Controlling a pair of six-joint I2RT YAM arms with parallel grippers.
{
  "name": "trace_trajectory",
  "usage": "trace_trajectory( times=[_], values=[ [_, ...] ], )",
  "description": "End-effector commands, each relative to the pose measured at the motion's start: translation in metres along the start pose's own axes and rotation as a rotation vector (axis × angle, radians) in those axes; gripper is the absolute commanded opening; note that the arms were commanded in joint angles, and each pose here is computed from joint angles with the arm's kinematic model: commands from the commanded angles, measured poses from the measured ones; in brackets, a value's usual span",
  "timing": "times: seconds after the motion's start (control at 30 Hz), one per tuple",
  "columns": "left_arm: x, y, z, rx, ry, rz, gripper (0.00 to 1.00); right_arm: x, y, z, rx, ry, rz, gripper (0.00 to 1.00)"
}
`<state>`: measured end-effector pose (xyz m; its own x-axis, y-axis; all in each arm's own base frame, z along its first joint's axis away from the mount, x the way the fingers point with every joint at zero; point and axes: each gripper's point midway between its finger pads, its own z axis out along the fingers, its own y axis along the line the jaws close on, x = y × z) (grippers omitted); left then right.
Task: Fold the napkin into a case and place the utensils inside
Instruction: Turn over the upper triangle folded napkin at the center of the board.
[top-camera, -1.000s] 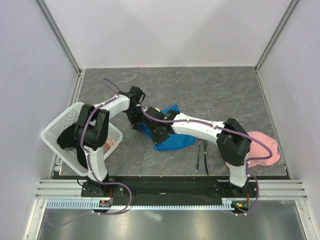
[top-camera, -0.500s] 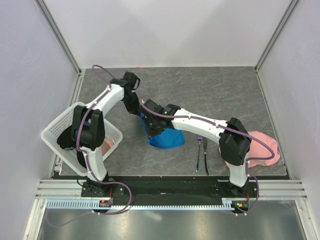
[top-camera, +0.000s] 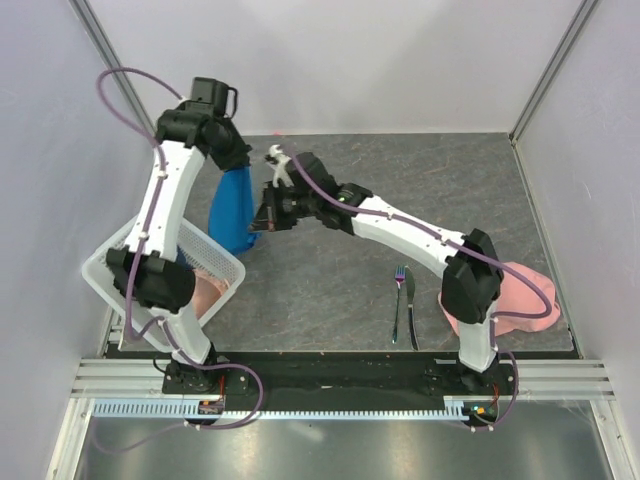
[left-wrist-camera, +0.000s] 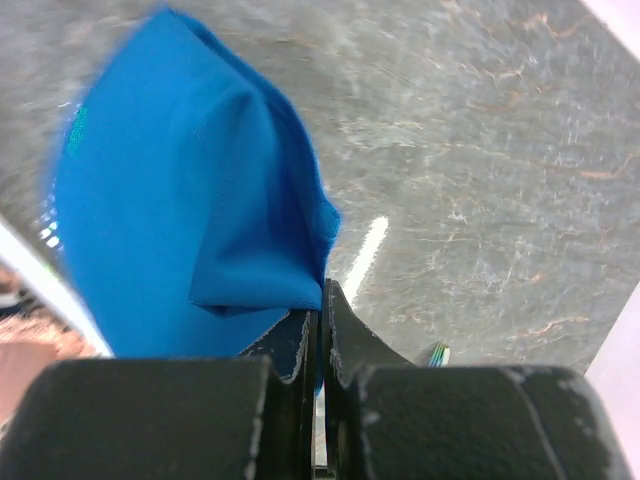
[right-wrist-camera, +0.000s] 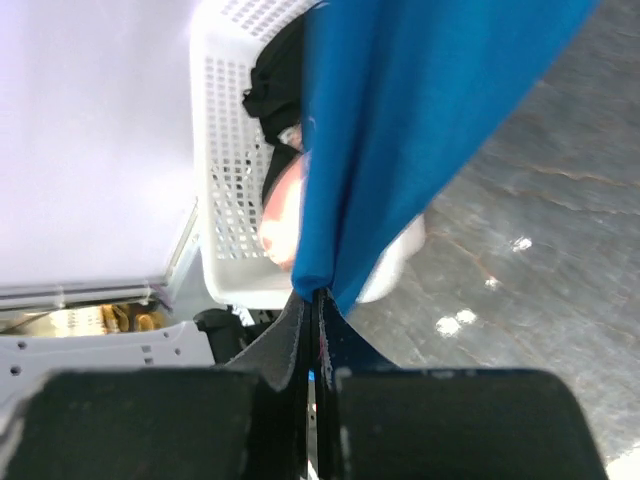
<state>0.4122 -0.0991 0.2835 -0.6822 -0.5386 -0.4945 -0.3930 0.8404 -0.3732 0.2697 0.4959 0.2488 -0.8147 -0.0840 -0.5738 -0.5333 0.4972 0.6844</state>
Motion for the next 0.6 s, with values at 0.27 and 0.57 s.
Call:
trace_trajectory(
  times=[0.27,0.57],
  values=[
    [0.08,-0.113,0.224,0.06,0.071,0.166,0.02,0.066,-0.188,-0.025,-0.122,0.191,0.379,0.0],
    [0.116,-0.16,0.251,0.194,-0.013,0.237,0.02,0.093,-0.253,-0.051,0.032,0.197,0.467,0.0]
  ],
)
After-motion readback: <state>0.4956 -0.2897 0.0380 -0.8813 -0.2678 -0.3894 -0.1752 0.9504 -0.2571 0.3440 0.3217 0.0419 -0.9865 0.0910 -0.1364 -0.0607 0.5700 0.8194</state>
